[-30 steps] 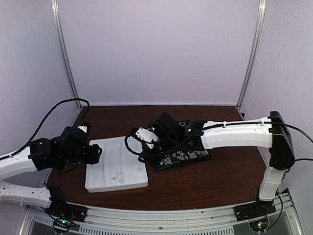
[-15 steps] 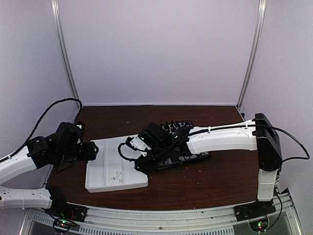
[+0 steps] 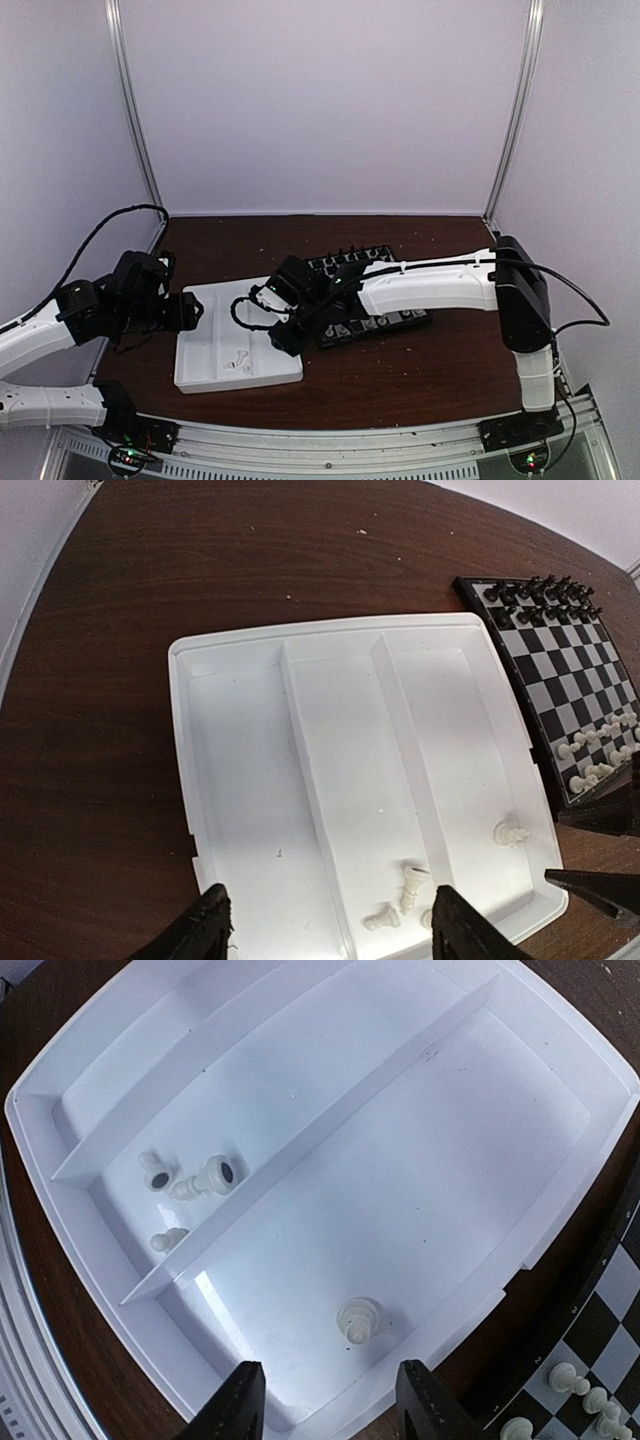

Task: Set up the chess pieces on the board
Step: Pick up the chess piece from the storage box, then place the chess piece on the chessboard.

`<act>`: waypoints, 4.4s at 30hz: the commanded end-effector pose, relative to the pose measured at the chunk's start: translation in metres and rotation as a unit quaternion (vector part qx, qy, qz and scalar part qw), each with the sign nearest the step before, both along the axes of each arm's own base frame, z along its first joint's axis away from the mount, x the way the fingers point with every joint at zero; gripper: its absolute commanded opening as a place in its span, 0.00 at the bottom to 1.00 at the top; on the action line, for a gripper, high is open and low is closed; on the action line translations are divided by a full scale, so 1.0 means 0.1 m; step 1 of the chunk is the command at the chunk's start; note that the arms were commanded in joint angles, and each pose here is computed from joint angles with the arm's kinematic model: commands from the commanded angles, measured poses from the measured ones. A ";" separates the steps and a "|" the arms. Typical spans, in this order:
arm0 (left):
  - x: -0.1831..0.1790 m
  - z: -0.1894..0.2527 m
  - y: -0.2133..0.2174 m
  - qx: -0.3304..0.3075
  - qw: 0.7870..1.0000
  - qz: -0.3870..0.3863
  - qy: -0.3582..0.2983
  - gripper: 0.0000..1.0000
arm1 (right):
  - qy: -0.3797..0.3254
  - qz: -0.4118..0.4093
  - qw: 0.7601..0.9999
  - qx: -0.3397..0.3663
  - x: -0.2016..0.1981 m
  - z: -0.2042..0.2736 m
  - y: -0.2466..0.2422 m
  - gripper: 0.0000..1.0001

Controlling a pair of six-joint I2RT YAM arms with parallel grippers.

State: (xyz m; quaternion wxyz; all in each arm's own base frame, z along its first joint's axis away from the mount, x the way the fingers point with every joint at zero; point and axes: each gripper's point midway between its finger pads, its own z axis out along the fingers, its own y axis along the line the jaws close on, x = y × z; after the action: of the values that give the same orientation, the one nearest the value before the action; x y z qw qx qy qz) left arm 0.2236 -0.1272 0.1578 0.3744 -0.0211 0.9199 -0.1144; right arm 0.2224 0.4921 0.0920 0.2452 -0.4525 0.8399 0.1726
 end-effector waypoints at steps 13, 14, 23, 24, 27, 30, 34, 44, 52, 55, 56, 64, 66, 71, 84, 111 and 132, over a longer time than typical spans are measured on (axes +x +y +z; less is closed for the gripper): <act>0.00 -0.02 0.02 0.000 1.000 0.001 0.001 0.69 | -0.027 0.005 0.998 -0.059 0.12 -0.25 0.04 0.30; 0.01 -0.02 0.01 0.001 1.000 0.001 0.001 0.69 | -0.027 0.005 0.998 -0.063 0.12 -0.26 0.03 0.30; 0.03 -0.05 -0.01 0.009 1.000 -0.003 0.008 0.69 | -0.023 0.007 0.997 -0.074 0.12 -0.38 0.02 0.27; 0.03 -0.05 -0.01 0.009 1.000 -0.003 0.007 0.69 | -0.023 0.007 0.997 -0.075 0.12 -0.39 0.02 0.27; 0.04 -0.04 -0.01 0.009 1.000 -0.003 0.006 0.69 | -0.023 0.008 0.997 -0.076 0.13 -0.41 0.04 0.26; 0.04 -0.05 -0.01 0.011 1.000 -0.003 0.007 0.69 | -0.022 0.009 0.997 -0.079 0.13 -0.45 0.05 0.24; 0.03 -0.06 0.00 0.012 1.000 -0.002 0.008 0.69 | -0.022 0.011 0.996 -0.083 0.14 -0.48 0.06 0.22; 0.04 -0.06 0.01 0.015 1.000 -0.001 0.009 0.69 | -0.028 0.011 0.997 -0.068 0.15 -0.37 0.10 0.09; 0.05 -0.06 0.01 0.017 1.000 -0.003 0.009 0.69 | -0.034 0.015 0.999 -0.039 0.14 -0.18 0.16 0.06; 0.05 -0.06 0.01 0.018 1.000 -0.002 0.010 0.69 | -0.036 0.020 0.999 -0.024 0.13 -0.07 0.18 0.06; 0.05 -0.06 0.01 0.018 1.000 -0.002 0.010 0.69 | -0.038 0.021 0.999 -0.019 0.13 -0.03 0.19 0.06; 0.05 -0.04 0.01 0.017 1.000 -0.002 0.010 0.69 | -0.067 0.021 0.997 0.011 0.15 0.35 0.16 0.06; 0.05 -0.03 0.01 0.016 1.000 -0.002 0.010 0.69 | -0.074 0.021 0.997 0.021 0.15 0.47 0.14 0.06; 0.05 -0.04 -0.01 0.015 1.000 -0.004 0.013 0.69 | -0.094 0.020 0.994 0.055 0.14 0.76 0.09 0.06; 0.06 -0.06 -0.07 0.002 1.000 -0.008 0.019 0.68 | -0.157 -0.035 0.986 0.046 0.29 1.08 -0.32 0.02; 0.05 -0.12 -0.13 -0.007 0.999 -0.014 0.031 0.68 | -0.104 -0.166 0.980 -0.036 0.67 0.44 -1.40 0.02; 0.06 -0.17 -0.15 -0.002 0.999 -0.017 0.038 0.68 | -0.041 -0.186 0.980 -0.061 0.71 -0.14 -1.54 0.03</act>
State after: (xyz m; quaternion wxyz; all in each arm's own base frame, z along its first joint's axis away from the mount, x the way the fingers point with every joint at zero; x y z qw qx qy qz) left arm 0.2220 -0.1363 0.1324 0.3236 -0.0026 0.9404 -0.1047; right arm 0.2938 0.3378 0.0894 0.2835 -0.3141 0.9046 0.0522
